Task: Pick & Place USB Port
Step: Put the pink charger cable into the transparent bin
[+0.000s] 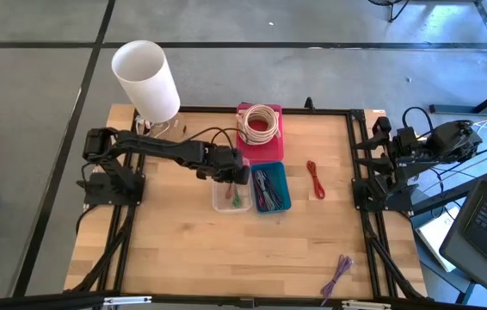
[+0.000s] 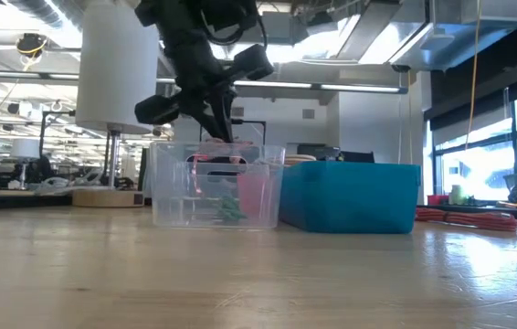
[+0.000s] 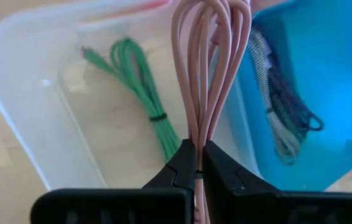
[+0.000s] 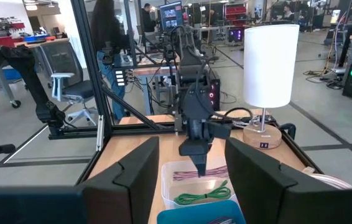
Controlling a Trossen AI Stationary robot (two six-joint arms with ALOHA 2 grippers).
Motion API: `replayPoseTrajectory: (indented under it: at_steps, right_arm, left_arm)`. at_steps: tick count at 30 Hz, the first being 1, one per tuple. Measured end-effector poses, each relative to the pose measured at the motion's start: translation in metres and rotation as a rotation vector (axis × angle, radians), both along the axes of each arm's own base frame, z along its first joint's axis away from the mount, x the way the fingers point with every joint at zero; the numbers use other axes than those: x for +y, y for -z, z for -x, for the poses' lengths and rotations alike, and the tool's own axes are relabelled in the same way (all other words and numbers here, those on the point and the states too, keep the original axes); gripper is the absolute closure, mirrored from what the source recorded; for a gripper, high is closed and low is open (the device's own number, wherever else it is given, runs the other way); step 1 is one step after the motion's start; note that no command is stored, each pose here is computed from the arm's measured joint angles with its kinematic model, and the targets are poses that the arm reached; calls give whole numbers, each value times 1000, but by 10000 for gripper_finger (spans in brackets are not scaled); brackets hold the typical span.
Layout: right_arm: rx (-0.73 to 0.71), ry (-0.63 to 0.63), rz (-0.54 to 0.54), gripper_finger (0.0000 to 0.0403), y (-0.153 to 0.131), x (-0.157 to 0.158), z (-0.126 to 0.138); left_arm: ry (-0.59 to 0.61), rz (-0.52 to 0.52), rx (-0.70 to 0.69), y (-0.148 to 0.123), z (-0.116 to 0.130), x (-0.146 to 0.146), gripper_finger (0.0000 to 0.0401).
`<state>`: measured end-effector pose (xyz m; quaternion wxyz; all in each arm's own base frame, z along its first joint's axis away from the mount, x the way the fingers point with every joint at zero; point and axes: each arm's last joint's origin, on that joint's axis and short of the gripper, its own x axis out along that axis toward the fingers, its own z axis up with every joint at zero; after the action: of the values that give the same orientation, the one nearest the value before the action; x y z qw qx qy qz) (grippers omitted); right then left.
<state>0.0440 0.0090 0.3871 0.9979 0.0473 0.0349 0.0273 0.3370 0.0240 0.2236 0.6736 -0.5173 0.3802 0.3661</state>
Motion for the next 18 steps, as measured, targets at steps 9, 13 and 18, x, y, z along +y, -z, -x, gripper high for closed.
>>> replayPoseTrajectory:
  at_steps: [9,13,18]
  right_arm:
    - [0,0,2,214,0,0,0]
    - [0,0,2,214,0,0,0]
    - [0,0,2,214,0,0,0]
  left_arm:
    - [-33,65,-32,39,10,-3,398]
    - [-52,102,-31,53,17,-1,398]
    - [-46,119,-30,58,21,1,397]
